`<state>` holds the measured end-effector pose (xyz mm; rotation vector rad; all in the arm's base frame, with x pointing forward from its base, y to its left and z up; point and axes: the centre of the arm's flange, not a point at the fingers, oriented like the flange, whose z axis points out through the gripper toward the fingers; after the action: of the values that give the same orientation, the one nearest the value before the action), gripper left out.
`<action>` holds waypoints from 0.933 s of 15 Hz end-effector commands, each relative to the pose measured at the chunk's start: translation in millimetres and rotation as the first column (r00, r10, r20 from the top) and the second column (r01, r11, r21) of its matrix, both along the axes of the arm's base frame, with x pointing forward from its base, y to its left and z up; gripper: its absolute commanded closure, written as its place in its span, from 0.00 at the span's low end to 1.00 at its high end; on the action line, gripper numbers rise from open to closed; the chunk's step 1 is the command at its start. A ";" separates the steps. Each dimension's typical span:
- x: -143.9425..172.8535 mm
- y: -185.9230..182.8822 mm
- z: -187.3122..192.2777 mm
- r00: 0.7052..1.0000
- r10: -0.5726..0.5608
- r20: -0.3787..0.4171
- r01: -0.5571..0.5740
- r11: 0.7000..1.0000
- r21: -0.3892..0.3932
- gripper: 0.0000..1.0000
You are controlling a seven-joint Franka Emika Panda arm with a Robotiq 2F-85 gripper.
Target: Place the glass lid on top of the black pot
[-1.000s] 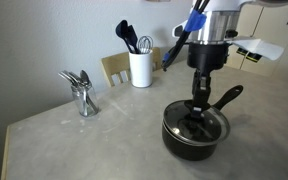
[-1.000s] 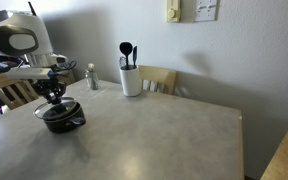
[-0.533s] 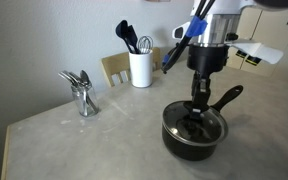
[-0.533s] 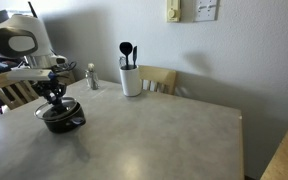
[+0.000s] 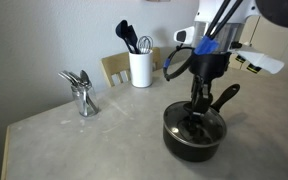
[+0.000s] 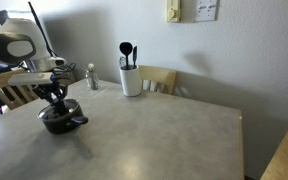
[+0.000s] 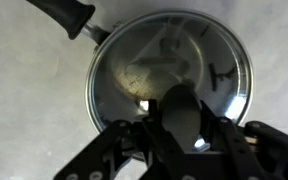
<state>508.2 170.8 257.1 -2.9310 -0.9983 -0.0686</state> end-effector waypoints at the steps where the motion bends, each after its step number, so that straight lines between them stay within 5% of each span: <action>1: -5.8 -4.7 -4.1 0.999 0.022 0.025 -0.022 1.000 -0.010 0.85; 11: -10.2 -6.0 -14.6 0.999 0.029 0.027 -0.029 1.000 -0.003 0.85; 12: -10.7 -5.8 -14.2 0.999 0.028 0.026 -0.027 1.000 -0.003 0.47; 14: -12.9 -5.3 -8.6 0.999 0.025 0.026 -0.025 1.000 -0.007 0.28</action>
<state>501.4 169.0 249.3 -2.9334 -1.0299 -0.0887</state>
